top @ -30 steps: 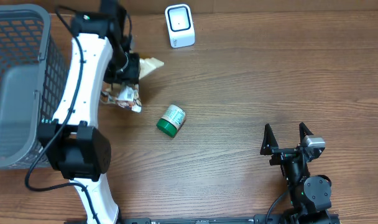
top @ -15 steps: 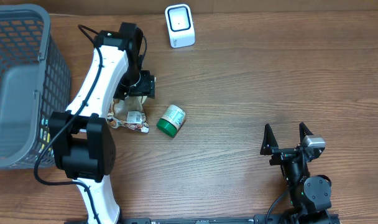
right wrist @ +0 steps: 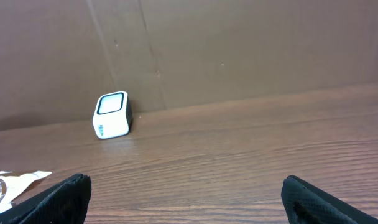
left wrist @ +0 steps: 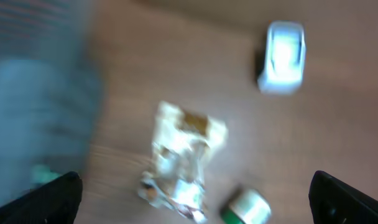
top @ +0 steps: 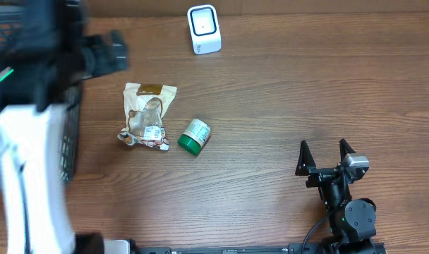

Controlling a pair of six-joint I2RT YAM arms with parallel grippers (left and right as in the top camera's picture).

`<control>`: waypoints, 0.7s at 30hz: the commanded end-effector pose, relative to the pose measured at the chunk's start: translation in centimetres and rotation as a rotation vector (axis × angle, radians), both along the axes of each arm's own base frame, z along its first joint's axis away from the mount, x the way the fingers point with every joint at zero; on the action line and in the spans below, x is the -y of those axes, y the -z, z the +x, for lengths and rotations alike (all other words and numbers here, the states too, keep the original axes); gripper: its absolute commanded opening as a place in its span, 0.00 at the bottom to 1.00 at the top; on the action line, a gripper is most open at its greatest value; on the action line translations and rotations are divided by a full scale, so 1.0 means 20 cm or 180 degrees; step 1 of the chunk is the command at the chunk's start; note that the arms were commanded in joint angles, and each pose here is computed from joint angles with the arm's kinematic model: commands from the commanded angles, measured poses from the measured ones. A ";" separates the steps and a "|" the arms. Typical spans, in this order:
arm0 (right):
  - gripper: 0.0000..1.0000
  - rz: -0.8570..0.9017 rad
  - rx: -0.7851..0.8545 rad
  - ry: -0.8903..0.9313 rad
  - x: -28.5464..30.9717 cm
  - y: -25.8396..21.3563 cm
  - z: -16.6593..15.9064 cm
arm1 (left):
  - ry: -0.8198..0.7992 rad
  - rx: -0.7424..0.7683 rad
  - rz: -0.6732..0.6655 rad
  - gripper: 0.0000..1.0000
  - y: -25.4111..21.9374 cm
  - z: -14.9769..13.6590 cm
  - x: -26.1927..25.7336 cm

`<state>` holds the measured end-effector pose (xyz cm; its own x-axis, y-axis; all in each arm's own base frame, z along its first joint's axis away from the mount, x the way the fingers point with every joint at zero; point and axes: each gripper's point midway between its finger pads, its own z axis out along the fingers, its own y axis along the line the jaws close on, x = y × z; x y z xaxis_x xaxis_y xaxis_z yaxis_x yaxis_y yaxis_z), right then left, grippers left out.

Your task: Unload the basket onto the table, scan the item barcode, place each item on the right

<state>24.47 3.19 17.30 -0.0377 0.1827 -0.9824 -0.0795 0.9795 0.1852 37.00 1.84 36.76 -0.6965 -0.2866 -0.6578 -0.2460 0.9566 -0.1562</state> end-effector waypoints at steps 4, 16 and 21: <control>1.00 0.0010 -0.0015 0.0046 0.01 0.02 0.00 | -0.1153 0.0110 0.0203 1.00 -0.12 -0.29 -0.55; 1.00 0.0009 -0.0014 0.0046 0.01 0.02 0.00 | -0.1968 -0.0746 -0.0395 1.00 0.49 -0.41 -1.12; 1.00 0.0010 -0.0014 0.0046 0.01 0.02 0.00 | -0.1660 -0.1192 -0.0358 0.99 0.77 -0.38 -1.20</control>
